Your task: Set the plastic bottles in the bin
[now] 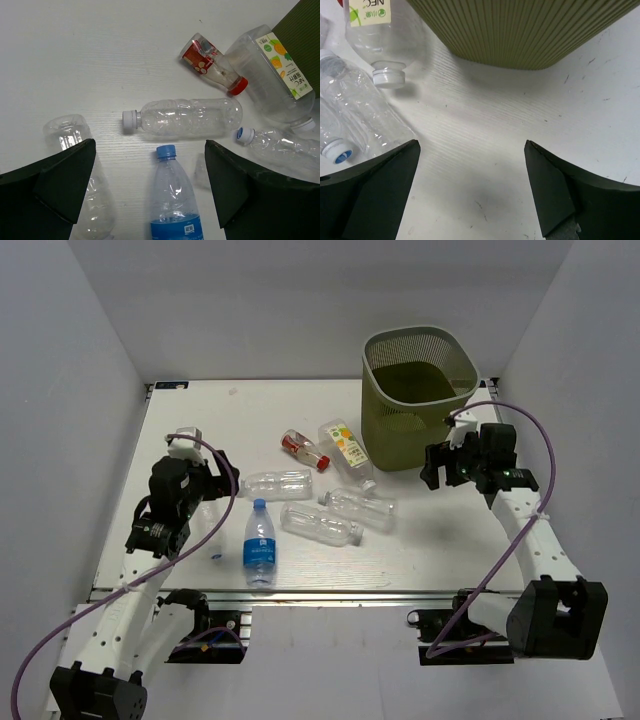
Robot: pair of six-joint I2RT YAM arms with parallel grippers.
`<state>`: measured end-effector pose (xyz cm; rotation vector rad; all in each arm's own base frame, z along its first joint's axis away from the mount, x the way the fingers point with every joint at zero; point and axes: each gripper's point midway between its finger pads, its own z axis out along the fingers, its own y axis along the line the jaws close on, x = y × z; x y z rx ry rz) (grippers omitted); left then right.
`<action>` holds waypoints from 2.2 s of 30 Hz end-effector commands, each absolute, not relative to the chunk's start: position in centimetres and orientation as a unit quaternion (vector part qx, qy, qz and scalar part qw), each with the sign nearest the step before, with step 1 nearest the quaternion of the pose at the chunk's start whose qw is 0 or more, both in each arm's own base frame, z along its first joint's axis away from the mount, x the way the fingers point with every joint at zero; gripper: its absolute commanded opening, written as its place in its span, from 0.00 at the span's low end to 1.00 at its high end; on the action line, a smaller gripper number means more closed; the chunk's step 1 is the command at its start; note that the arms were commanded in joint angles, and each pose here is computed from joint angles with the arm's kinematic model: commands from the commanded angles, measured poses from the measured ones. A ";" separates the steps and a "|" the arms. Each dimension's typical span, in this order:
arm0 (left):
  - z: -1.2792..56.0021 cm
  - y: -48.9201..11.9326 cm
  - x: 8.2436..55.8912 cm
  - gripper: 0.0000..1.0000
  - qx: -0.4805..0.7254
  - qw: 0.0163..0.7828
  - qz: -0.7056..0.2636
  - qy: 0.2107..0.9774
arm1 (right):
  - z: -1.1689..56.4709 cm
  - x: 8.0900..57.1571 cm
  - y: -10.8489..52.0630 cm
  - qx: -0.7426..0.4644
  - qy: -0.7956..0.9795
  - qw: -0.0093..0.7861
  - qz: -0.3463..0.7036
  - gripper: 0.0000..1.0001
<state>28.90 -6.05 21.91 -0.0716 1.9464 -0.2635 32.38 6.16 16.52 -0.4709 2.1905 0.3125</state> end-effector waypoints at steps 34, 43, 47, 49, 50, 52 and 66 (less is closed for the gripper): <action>4.8 0.0 27.6 0.92 -0.227 0.235 0.116 0.938 | 18.2 28.7 16.6 -0.455 0.772 0.407 0.175 0.90; 1.5 -1.2 27.5 0.58 -0.211 0.191 0.111 0.952 | 14.9 28.0 18.5 -0.604 0.670 0.386 0.193 0.90; 3.0 -1.7 28.0 0.34 -0.202 0.217 0.088 0.951 | 12.6 28.2 19.5 -0.658 0.631 0.358 0.202 0.90; 5.7 -2.2 29.4 0.26 -0.189 0.251 0.066 0.947 | 12.4 29.1 19.5 -0.658 0.637 0.352 0.191 0.90; 7.1 -3.2 29.8 0.26 -0.176 0.264 0.041 0.947 | 10.9 29.0 19.6 -0.657 0.647 0.331 0.200 0.90; 13.0 -4.6 32.2 0.25 -0.146 0.338 -0.011 0.930 | 10.3 29.0 19.7 -0.658 0.654 0.316 0.201 0.90; 44.3 -22.8 47.2 0.25 0.097 0.612 -0.387 0.683 | 2.8 26.9 18.1 -0.648 0.706 0.229 0.169 0.75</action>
